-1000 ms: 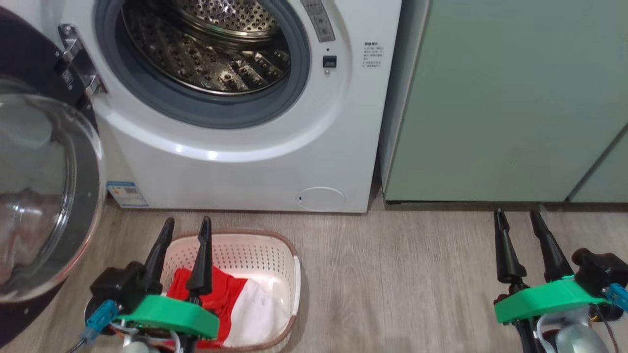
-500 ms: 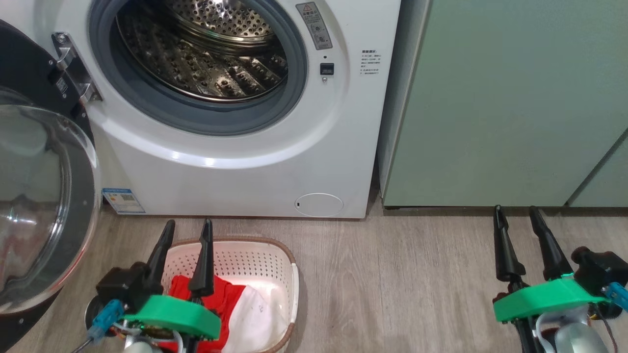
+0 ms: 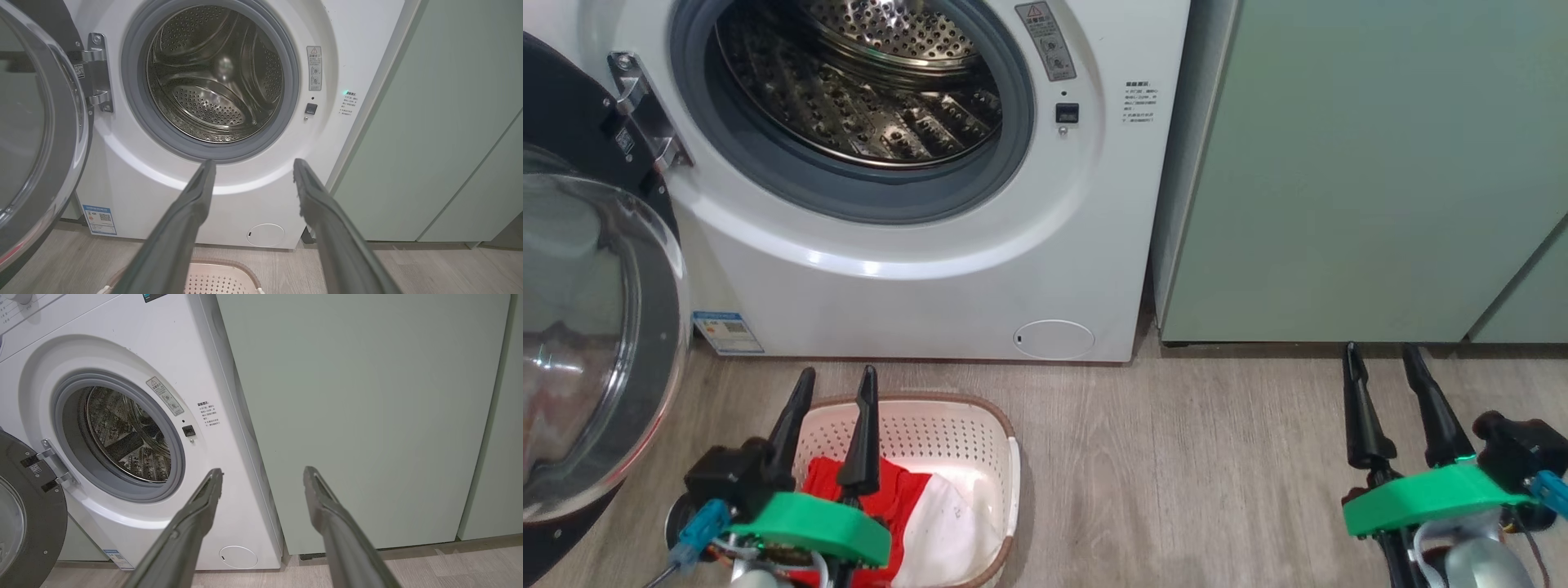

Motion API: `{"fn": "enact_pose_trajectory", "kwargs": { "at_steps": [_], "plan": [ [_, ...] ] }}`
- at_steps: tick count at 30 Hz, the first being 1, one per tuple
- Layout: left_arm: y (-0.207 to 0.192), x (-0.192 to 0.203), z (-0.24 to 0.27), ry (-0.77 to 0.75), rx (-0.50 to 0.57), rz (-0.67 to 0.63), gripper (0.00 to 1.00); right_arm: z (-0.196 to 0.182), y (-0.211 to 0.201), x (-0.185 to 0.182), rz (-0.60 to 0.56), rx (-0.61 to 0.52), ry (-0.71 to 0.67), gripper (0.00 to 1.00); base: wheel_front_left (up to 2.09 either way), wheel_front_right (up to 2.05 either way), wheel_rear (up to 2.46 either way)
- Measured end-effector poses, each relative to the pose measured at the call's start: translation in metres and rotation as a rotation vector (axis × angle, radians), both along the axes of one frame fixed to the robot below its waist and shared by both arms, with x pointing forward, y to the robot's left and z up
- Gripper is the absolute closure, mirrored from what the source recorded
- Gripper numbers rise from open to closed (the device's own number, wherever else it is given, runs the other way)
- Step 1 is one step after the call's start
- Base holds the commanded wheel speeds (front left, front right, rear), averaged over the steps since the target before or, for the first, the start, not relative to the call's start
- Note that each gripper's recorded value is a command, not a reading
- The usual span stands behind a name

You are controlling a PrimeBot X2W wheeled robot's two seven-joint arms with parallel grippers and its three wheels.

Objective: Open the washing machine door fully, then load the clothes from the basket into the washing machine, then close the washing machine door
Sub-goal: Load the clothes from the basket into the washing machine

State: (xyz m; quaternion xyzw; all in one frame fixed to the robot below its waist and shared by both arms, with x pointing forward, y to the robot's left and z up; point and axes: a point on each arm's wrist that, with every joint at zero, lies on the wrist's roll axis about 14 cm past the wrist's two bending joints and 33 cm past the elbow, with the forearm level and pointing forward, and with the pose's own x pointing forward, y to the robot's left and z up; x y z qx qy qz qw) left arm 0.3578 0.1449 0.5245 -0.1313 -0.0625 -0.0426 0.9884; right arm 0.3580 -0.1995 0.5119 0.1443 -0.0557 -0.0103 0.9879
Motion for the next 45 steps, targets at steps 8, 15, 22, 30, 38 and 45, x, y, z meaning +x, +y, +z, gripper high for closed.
{"fn": "enact_pose_trajectory", "kwargs": {
  "at_steps": [8, 15, 22, 30, 38, 45],
  "plan": [
    [-0.001, -0.001, -0.002, 0.007, 0.001, -0.001, 0.00, 0.000, 0.001, 0.001, 0.004, 0.000, 0.002, 0.00, 0.00, 0.00, 0.00],
    [0.001, -0.001, -0.009, 0.029, 0.021, 0.015, 0.00, -0.002, 0.002, 0.002, 0.006, -0.001, 0.006, 0.00, 0.00, 0.00, 0.00],
    [-0.001, -0.001, -0.030, 0.098, 0.040, 0.021, 0.00, -0.009, 0.004, 0.004, 0.013, -0.003, 0.028, 0.00, 0.00, 0.00, 0.00],
    [-0.009, 0.009, -0.101, 0.321, 0.122, 0.007, 0.00, -0.037, 0.011, 0.017, 0.034, -0.010, 0.113, 0.00, 0.00, 0.00, 0.00],
    [-0.016, 0.047, -0.167, 0.508, 0.192, -0.042, 0.00, -0.060, 0.012, 0.055, 0.053, -0.027, 0.162, 0.00, 0.00, 0.00, 0.00],
    [-0.005, 0.071, -0.237, 0.700, 0.291, -0.081, 0.00, -0.100, 0.009, 0.073, 0.053, -0.036, 0.252, 0.00, 0.00, 0.00, 0.00]
  ]
}}
